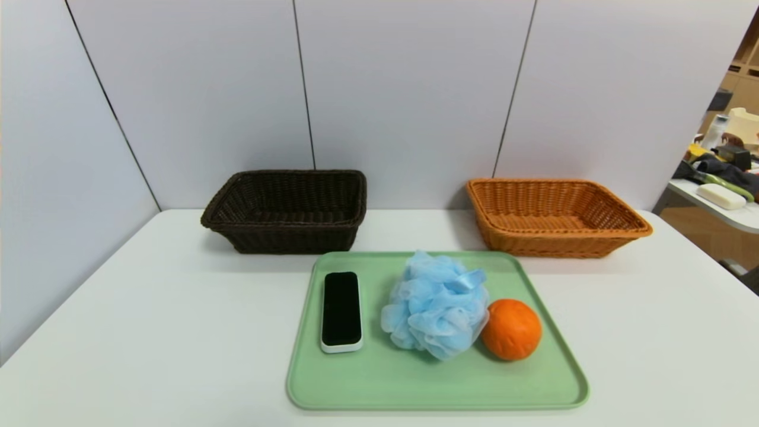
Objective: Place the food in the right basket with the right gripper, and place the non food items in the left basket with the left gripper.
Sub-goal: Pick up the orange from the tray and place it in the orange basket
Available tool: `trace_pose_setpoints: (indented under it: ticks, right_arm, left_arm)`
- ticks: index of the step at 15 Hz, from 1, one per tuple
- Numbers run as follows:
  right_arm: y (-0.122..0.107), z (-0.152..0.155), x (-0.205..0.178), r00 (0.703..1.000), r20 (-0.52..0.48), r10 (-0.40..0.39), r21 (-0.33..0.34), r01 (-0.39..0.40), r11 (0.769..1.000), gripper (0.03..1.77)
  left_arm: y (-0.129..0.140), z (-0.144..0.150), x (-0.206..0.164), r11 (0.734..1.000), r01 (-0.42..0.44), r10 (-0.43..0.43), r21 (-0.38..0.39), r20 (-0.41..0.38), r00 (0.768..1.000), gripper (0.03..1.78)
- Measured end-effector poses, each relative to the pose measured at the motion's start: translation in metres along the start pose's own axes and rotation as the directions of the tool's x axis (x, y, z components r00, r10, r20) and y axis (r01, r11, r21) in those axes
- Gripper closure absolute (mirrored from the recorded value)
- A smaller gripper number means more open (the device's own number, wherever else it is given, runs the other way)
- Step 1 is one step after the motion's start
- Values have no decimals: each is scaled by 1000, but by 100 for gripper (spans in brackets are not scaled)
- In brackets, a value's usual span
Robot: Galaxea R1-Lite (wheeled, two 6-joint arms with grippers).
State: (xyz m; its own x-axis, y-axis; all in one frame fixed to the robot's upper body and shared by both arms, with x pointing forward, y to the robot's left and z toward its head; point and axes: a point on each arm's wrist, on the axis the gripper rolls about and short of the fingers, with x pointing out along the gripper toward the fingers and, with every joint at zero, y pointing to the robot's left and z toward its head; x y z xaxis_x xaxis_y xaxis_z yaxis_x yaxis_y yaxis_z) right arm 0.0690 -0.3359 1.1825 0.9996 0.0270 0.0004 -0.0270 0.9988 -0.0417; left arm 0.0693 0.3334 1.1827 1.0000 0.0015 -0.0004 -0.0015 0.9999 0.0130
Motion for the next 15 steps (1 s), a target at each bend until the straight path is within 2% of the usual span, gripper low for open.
trace_pose_setpoints:
  ticks: [5,7,11,15]
  right_arm:
    - [0,1,0,1000,0,-3,1,3,1000,9]
    - [0,11,-4,1000,17,-1,4,1,1000,9]
    - [-1,53,-26,1000,-1,23,1,-23,1000,9]
    - [-3,101,-35,999,-28,40,-5,-40,999,9]
  left_arm:
    - [0,0,0,1000,1,-1,1,0,1000,12]
    - [0,1,0,1000,2,-2,0,6,1000,12]
    - [0,25,-11,1000,7,-7,2,35,999,12]
    - [0,57,-33,1000,10,-10,4,-1,1000,12]
